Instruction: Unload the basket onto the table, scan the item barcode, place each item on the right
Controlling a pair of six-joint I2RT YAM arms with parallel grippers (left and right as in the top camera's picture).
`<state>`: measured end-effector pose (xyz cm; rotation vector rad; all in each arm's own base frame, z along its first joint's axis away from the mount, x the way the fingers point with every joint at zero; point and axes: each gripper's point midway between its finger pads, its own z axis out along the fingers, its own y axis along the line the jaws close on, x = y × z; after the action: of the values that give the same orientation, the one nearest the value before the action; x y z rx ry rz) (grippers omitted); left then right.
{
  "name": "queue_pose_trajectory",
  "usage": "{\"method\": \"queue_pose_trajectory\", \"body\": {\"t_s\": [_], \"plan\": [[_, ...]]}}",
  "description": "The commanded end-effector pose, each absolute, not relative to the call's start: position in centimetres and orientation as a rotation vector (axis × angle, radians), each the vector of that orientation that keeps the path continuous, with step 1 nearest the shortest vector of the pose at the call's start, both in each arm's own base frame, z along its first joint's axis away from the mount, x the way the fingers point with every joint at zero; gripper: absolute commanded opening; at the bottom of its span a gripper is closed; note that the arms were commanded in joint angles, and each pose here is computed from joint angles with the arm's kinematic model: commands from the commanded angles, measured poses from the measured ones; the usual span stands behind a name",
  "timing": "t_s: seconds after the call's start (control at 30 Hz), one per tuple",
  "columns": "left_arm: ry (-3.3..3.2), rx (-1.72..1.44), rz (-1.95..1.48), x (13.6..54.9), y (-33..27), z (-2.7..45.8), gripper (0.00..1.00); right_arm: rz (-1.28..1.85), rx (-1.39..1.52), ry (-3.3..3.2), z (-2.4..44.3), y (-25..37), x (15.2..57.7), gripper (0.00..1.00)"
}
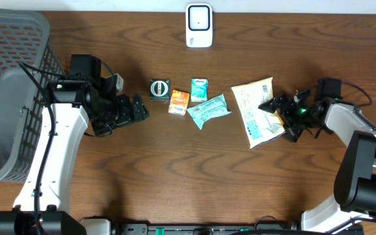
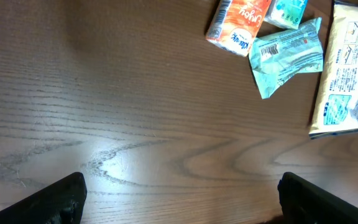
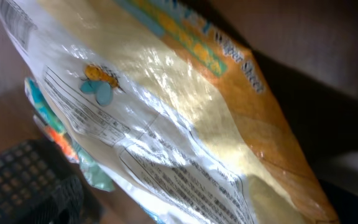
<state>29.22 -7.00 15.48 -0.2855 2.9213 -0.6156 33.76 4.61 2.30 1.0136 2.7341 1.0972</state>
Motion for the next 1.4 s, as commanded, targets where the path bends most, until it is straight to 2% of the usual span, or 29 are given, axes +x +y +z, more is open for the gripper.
{"method": "queue_pose_trajectory", "body": {"t_s": [0.0,0.13,0.17,0.27,0.33,0.4,0.5,0.63,0.8,0.93,1.27,1.37], "plan": [[2.932,-0.266,-0.623,29.1,-7.2,15.3,0.98,0.997,1.269,2.818,-1.2,4.6,30.3,0.99],[2.932,-0.266,-0.623,29.1,-7.2,15.3,0.98,0.993,1.454,2.807,-1.9,4.9,28.8,0.97],[2.932,-0.266,-0.623,29.1,-7.2,15.3,0.98,0.991,1.463,2.807,-2.0,5.0,28.7,0.91],[2.932,-0.266,-0.623,29.1,-7.2,15.3,0.98,0.953,1.417,2.806,-2.3,4.6,29.0,0.62],[2.932,-0.266,-0.623,29.1,-7.2,15.3,0.98,0.921,1.368,2.797,-2.5,4.1,29.6,0.35],[2.932,-0.266,-0.623,29.1,-7.2,15.3,0.98,0.887,1.315,2.775,-2.5,3.4,30.5,0.25],[2.932,-0.266,-0.623,29.1,-7.2,15.3,0.98,0.877,1.253,2.727,-1.8,2.4,32.4,0.23],[2.932,-0.266,-0.623,29.1,-7.2,15.3,0.98,0.866,1.053,2.678,0.4,0.7,35.7,0.02],[2.932,-0.266,-0.623,29.1,-7.2,15.3,0.98,0.92,0.701,2.666,4.7,0.9,38.7,0.01],[2.932,-0.266,-0.623,29.1,-7.2,15.3,0.98,1.007,0.415,2.663,7.4,2.5,39.1,0.01],[2.932,-0.266,-0.623,29.1,-7.2,15.3,0.98,1.182,-0.142,2.677,8.5,7.4,34.9,0.01],[2.932,-0.266,-0.623,29.1,-7.2,15.3,0.98,1.116,-0.18,2.731,7.8,6.8,34.1,0.01]]}}
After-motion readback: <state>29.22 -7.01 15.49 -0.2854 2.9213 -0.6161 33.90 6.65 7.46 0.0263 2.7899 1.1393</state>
